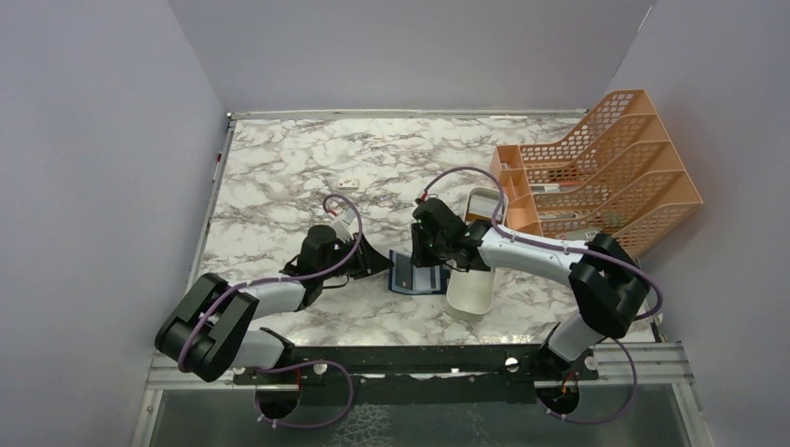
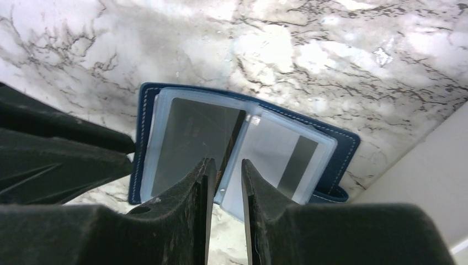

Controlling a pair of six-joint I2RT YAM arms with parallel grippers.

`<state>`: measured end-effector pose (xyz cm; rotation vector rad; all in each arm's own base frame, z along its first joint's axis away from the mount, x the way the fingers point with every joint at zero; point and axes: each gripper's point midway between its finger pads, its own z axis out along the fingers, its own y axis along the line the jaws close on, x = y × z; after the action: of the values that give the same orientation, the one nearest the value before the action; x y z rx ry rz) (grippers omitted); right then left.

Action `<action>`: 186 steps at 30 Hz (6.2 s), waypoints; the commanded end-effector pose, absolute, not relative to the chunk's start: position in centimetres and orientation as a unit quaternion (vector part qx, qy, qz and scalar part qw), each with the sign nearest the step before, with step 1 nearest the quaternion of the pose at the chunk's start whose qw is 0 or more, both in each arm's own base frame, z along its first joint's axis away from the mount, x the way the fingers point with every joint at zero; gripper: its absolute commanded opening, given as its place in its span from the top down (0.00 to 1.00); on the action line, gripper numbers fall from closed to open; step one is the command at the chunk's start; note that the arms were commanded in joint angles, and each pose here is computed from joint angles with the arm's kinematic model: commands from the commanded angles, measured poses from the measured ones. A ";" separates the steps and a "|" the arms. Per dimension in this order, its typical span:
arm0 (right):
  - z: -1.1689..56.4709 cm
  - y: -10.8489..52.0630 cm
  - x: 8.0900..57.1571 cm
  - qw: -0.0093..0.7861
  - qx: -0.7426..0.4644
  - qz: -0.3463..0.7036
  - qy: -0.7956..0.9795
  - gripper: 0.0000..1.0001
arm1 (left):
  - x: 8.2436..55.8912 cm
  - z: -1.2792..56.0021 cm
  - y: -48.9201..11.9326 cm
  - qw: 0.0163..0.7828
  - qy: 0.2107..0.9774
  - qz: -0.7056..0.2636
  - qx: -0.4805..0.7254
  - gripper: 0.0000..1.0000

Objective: Put the credit cards into the card holder
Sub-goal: Turn over the card slot in the card holder, then pick up the credit card from the storage box.

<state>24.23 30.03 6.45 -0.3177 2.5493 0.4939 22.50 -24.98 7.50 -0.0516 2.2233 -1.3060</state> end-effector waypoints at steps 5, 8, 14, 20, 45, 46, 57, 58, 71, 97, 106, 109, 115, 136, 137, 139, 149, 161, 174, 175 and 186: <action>5.7 28.6 25.4 0.268 -0.097 0.188 0.940 0.71 | 22.0 9.8 -26.8 0.299 0.801 -0.518 0.032 0.75; 5.6 28.6 25.3 0.266 -0.097 0.192 0.940 0.71 | 21.4 9.9 -27.8 0.290 0.792 -0.534 0.057 0.73; 5.4 28.8 25.4 0.264 -0.100 0.194 0.940 0.71 | 20.7 11.3 -29.0 0.303 0.765 -0.562 0.089 0.66; 5.1 29.1 25.2 0.256 -0.104 0.202 0.940 0.72 | 21.3 9.2 -28.2 0.314 0.785 -0.529 0.072 0.60; 4.3 32.6 24.1 0.215 -0.136 0.276 0.927 0.72 | 23.9 9.7 -21.2 0.363 0.878 -0.312 0.010 1.00; 4.6 32.7 24.1 0.216 -0.137 0.279 0.926 0.71 | 23.9 10.2 -21.0 0.366 0.878 -0.308 0.011 1.00; 6.1 35.3 24.3 0.214 -0.135 0.338 0.907 0.69 | 23.0 9.3 -23.3 0.318 0.875 -0.365 0.014 0.79; 5.8 35.5 24.4 0.210 -0.136 0.338 0.907 0.69 | 22.9 9.2 -23.5 0.314 0.874 -0.370 0.015 0.75; 6.5 37.6 24.0 0.195 -0.143 0.387 0.890 0.73 | 23.1 9.2 -23.4 0.301 0.874 -0.382 0.008 0.56; 1.2 34.6 25.5 0.221 -0.129 0.286 0.923 0.75 | 22.2 14.2 -25.1 0.351 0.807 -0.471 0.063 1.00; 1.3 34.6 25.3 0.222 -0.127 0.294 0.921 0.75 | 22.0 12.4 -25.5 0.332 0.812 -0.475 0.075 0.94; 1.2 34.7 25.2 0.218 -0.127 0.295 0.921 0.75 | 22.1 12.3 -25.6 0.332 0.812 -0.475 0.076 0.91; 1.3 35.0 25.1 0.215 -0.128 0.303 0.920 0.74 | 22.2 12.3 -25.7 0.334 0.811 -0.474 0.081 0.80; 8.2 32.7 26.1 0.280 -0.135 0.272 0.911 0.66 | 24.1 11.1 -22.6 0.345 0.866 -0.360 0.044 1.00; 11.0 31.9 25.6 0.310 -0.150 0.281 0.896 0.60 | 24.7 11.8 -22.0 0.350 0.875 -0.329 0.049 1.00; 12.3 31.2 25.6 0.325 -0.145 0.279 0.892 0.59 | 25.1 12.0 -22.0 0.353 0.880 -0.312 0.056 1.00; 15.1 26.1 26.9 0.392 -0.166 0.167 0.889 0.57 | 24.4 12.0 -23.9 0.324 0.882 -0.338 0.054 1.00; 14.7 20.1 29.4 0.393 -0.279 -0.033 0.875 0.57 | 23.9 9.5 -21.8 0.281 0.868 -0.410 -0.024 0.87; 14.7 16.0 29.7 0.390 -0.427 -0.102 0.810 0.54 | 23.5 7.2 -18.8 0.264 0.897 -0.349 -0.067 0.69; 14.6 15.6 29.6 0.388 -0.430 -0.107 0.808 0.54 | 23.4 7.1 -18.7 0.262 0.898 -0.347 -0.072 0.69; 10.6 13.7 28.8 0.337 -0.480 -0.116 0.802 0.43 | 23.0 6.8 -18.5 0.252 0.901 -0.346 -0.071 0.61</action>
<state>28.53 13.54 11.75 -1.1719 2.1155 -0.3070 23.14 -18.87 6.67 -0.1924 2.4516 -0.9544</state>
